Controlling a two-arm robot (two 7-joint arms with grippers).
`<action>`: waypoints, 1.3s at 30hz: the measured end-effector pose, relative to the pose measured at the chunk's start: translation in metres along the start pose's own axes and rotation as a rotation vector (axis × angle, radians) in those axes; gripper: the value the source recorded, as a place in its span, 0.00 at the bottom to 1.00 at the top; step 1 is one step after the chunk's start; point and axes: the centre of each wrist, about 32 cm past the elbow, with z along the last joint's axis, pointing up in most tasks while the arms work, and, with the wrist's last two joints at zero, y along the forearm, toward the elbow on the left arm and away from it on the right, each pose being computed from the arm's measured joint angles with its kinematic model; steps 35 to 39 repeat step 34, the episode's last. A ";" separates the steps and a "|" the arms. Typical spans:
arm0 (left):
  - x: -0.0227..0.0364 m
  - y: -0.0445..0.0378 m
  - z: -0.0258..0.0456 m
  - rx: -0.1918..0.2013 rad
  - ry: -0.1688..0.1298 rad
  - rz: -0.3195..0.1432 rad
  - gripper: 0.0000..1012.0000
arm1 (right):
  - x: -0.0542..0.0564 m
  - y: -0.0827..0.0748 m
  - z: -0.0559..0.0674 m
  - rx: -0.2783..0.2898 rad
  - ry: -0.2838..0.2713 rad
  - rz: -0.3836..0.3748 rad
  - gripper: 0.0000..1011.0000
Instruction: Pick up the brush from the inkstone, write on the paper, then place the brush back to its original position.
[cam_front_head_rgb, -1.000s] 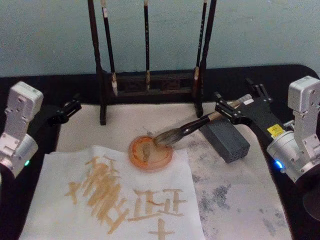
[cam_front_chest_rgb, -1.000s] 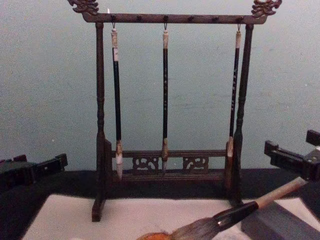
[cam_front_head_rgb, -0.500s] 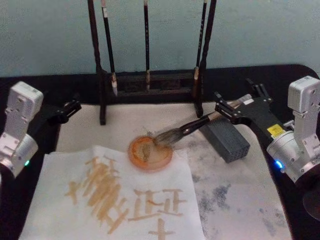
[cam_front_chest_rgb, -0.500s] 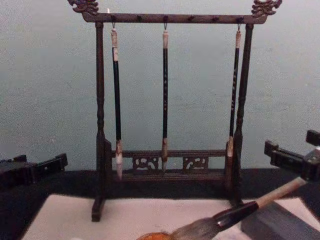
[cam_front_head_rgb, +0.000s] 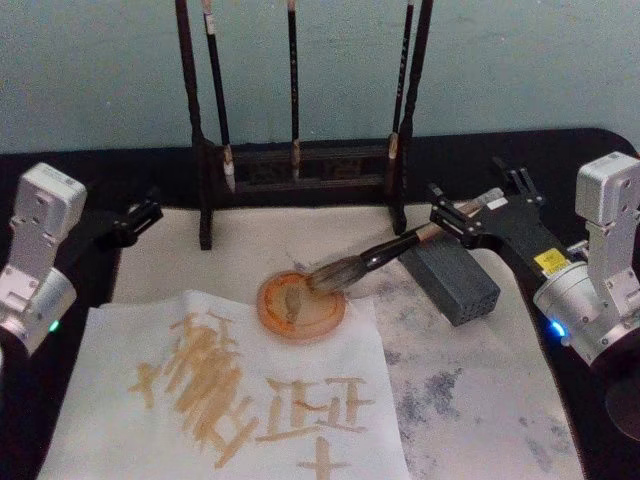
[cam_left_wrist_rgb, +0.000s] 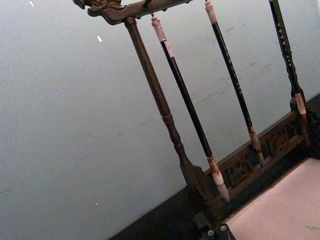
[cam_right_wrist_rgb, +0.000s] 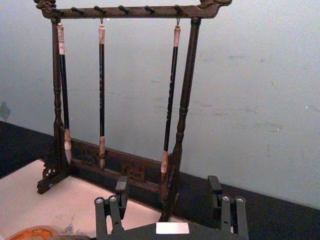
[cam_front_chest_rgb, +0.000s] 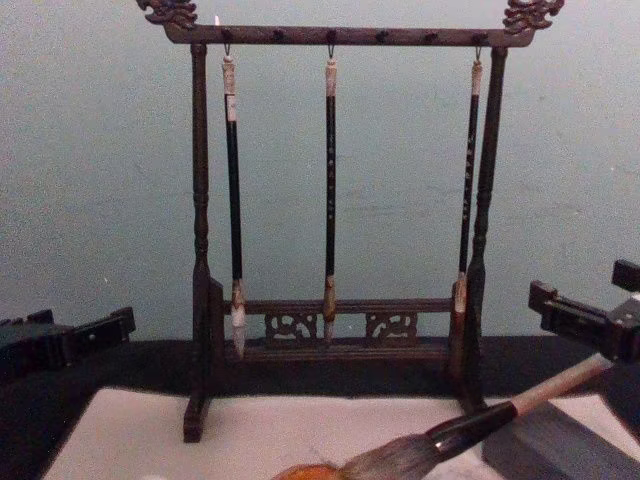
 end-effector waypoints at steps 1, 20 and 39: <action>0.0000 0.0000 0.0000 0.000 0.000 0.000 0.99 | 0.000 0.000 0.000 0.000 0.000 0.000 1.00; 0.0000 0.0000 0.0000 0.000 0.000 0.000 0.99 | 0.000 0.000 0.000 0.000 0.000 0.000 1.00; 0.0000 0.0000 0.0000 0.000 0.000 0.000 0.99 | 0.000 0.000 0.000 0.000 0.000 0.000 1.00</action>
